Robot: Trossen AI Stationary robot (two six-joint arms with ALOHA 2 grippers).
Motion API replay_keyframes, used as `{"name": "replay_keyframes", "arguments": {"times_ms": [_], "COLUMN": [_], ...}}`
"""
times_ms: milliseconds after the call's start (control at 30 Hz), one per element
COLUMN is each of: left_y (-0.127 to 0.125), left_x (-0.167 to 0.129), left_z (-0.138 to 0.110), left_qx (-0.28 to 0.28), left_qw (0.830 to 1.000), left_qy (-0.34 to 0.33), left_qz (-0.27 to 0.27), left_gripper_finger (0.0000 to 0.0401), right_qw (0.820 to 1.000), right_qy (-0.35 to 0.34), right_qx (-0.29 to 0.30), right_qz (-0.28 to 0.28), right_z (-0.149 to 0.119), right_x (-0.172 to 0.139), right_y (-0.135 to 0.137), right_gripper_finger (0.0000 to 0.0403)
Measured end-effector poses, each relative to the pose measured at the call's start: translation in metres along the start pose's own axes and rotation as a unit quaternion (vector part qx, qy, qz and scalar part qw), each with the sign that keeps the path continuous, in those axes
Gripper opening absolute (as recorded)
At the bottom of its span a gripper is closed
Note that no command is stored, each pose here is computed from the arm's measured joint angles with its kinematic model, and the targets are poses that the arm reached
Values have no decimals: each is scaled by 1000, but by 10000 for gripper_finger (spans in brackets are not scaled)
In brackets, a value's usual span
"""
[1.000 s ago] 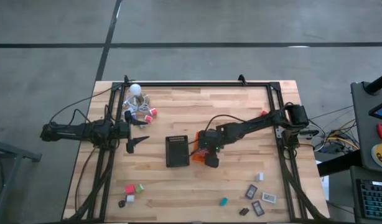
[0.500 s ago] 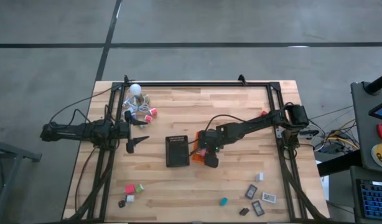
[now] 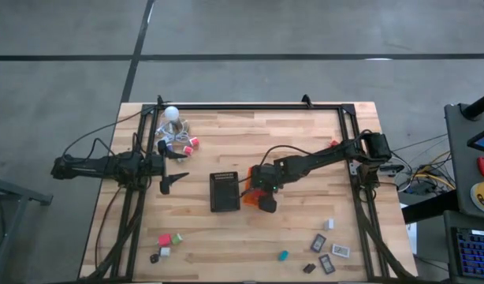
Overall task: Pick & Place Office items
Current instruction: Put the red charger adapter into the orange bin
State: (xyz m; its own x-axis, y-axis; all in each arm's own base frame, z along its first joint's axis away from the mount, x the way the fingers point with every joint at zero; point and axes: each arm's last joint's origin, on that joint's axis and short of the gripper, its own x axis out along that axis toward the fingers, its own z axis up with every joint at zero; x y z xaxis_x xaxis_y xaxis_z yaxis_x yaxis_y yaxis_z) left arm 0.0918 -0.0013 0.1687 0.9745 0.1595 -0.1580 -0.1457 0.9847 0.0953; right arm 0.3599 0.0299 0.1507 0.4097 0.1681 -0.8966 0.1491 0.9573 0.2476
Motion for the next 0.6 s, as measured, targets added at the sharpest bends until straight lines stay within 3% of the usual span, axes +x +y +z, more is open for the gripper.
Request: {"name": "replay_keyframes", "arguments": {"times_ms": [300,600], "left_y": [0,0], "left_x": [0,0], "left_z": [0,0], "left_qx": [0,0], "left_qw": [1000,1000], "left_qy": [0,0], "left_qz": [0,0], "left_gripper_finger": [310,310], "right_qw": [1000,998], "right_qy": [0,-57], "right_qx": [15,14], "right_qz": [0,11], "right_z": [0,9], "right_x": [-3,-38], "right_y": [0,4], "right_gripper_finger": [294,280]}}
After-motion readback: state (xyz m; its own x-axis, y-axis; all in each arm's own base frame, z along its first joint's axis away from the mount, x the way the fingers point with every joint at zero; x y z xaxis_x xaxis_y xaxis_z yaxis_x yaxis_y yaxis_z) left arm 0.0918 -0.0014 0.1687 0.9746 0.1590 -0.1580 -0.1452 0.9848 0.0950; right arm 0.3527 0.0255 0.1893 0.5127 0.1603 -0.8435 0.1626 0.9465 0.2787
